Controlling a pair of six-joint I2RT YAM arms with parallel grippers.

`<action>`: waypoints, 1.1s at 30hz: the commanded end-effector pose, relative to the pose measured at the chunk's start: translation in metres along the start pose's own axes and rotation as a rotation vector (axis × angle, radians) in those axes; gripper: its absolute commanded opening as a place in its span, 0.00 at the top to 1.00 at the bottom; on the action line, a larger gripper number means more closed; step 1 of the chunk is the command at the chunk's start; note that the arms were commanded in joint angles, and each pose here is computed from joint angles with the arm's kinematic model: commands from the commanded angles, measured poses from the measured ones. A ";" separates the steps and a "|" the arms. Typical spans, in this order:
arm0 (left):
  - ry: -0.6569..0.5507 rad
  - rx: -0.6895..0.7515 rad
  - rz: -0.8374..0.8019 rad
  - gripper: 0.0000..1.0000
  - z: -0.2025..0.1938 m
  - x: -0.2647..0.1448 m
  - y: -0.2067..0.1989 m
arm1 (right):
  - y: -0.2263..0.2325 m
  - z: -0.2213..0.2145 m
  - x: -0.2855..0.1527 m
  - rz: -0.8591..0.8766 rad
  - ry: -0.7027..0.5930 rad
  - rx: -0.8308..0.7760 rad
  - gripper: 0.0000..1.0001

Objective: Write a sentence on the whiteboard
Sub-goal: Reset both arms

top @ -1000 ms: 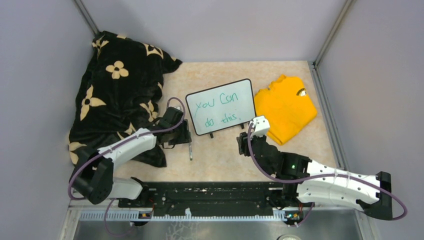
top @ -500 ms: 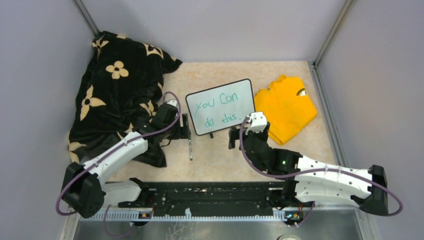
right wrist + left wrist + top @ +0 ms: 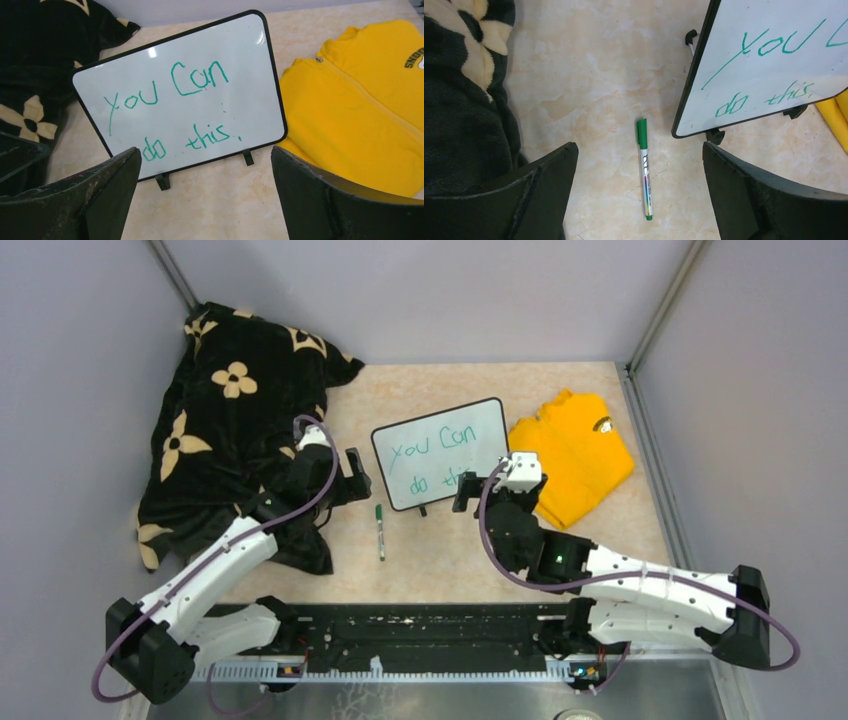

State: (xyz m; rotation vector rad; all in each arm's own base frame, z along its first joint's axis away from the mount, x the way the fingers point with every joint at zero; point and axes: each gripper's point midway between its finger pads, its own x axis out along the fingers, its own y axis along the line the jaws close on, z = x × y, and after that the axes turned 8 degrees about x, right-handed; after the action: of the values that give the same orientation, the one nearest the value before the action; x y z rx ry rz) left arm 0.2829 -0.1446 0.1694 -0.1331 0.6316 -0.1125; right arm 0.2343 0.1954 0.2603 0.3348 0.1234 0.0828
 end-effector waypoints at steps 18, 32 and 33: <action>-0.341 0.154 -0.068 0.01 0.110 -0.052 -0.015 | -0.005 0.081 0.031 -0.080 -0.005 -0.097 0.02; -0.612 0.210 -0.121 0.01 0.247 -0.139 -0.043 | 0.038 0.218 0.021 0.019 -0.312 -0.123 0.01; -0.631 0.214 -0.133 0.01 0.254 -0.144 -0.047 | 0.043 0.225 0.020 0.030 -0.328 -0.111 0.01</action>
State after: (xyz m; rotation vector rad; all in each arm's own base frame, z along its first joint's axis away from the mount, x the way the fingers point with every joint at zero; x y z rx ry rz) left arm 0.3202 -0.1425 0.4265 -0.0394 0.0546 -0.2028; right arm 0.2822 0.1668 0.4230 0.1692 -0.0729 0.0526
